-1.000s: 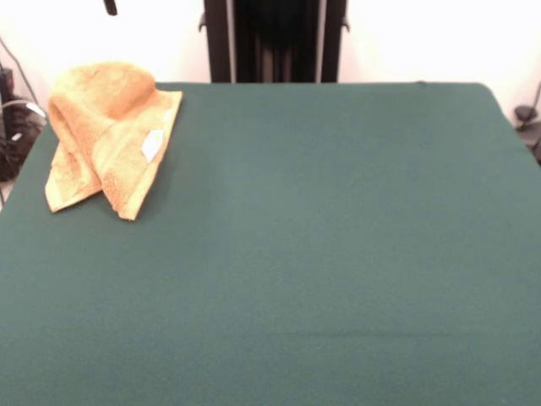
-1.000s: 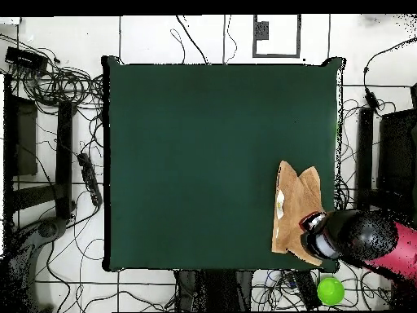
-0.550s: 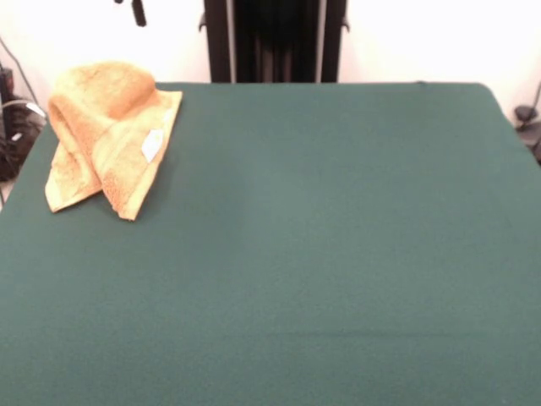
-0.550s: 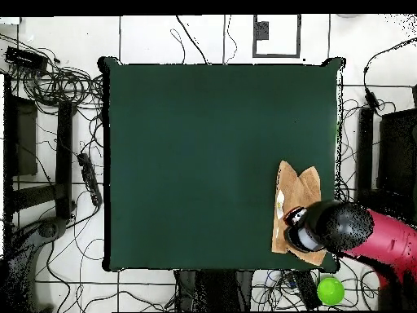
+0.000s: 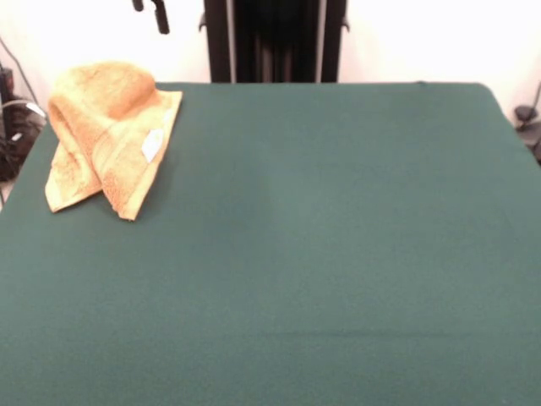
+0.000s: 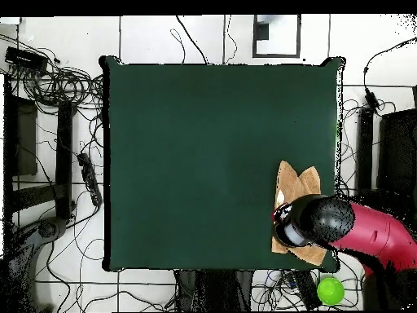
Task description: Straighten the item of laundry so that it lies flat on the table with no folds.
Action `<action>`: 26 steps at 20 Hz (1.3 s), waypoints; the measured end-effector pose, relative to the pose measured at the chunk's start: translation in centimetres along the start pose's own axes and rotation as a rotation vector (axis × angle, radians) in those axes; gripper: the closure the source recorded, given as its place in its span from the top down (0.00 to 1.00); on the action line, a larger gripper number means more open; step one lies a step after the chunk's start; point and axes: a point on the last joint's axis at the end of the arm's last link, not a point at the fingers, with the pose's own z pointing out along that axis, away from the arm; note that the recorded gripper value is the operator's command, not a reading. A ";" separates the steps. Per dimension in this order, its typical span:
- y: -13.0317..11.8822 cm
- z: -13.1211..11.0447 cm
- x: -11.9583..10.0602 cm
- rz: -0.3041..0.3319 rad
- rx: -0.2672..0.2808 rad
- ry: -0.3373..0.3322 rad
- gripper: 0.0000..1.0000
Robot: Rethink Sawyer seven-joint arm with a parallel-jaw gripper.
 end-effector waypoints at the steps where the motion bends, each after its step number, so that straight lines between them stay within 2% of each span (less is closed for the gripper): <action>1: 0.0 0.0 0.0 0.001 0.000 0.000 1.00; 7: 0.4 1.2 -0.2 -0.005 -0.012 -0.004 1.00; 16: 2.0 4.6 -0.9 -0.021 -0.071 -0.053 1.00; 26: 3.2 8.8 -0.5 -0.034 -0.092 -0.029 1.00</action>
